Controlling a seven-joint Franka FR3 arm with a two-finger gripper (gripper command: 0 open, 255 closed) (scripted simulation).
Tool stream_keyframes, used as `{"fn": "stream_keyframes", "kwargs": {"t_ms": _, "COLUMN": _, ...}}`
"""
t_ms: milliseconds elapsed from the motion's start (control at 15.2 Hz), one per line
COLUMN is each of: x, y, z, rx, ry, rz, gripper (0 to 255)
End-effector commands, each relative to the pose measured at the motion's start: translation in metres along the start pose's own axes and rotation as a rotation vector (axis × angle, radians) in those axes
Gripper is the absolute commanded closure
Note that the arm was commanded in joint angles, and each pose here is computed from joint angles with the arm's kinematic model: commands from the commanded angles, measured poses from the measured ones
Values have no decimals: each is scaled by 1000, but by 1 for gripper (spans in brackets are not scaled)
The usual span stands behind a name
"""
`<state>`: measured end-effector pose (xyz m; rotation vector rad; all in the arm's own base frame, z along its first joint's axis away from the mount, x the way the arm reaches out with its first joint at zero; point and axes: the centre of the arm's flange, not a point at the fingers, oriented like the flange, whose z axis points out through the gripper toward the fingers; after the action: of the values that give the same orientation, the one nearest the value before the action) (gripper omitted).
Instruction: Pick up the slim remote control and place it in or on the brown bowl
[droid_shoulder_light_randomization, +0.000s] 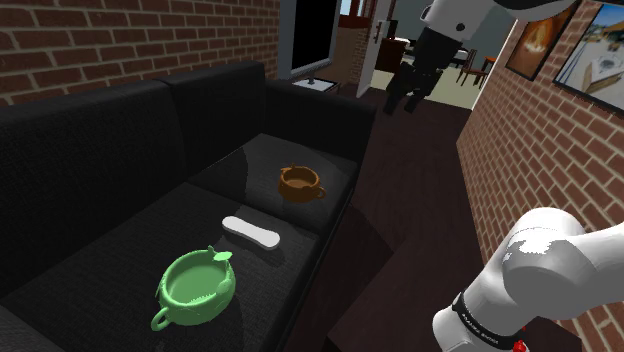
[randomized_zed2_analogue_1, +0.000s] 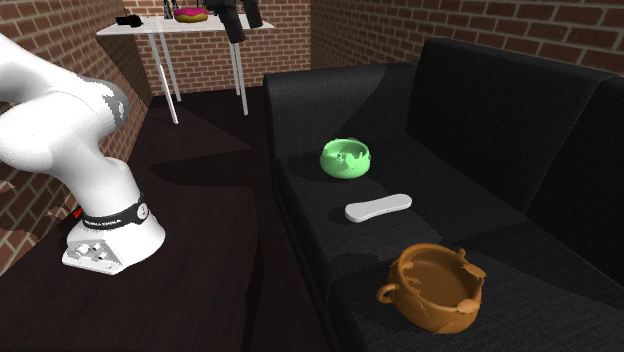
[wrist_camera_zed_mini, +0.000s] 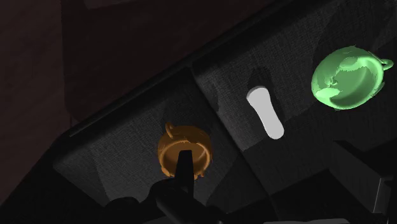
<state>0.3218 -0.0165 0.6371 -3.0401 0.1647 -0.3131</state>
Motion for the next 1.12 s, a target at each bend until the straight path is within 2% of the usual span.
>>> {"fn": "stream_keyframes", "kwargs": {"t_ms": 0, "x": 0, "y": 0, "z": 0, "rx": 0, "ry": 0, "rz": 0, "gripper": 0}}
{"fn": "stream_keyframes", "kwargs": {"t_ms": 1056, "x": 97, "y": -64, "z": 184, "rx": -27, "ry": -76, "rz": -158, "gripper": 0}}
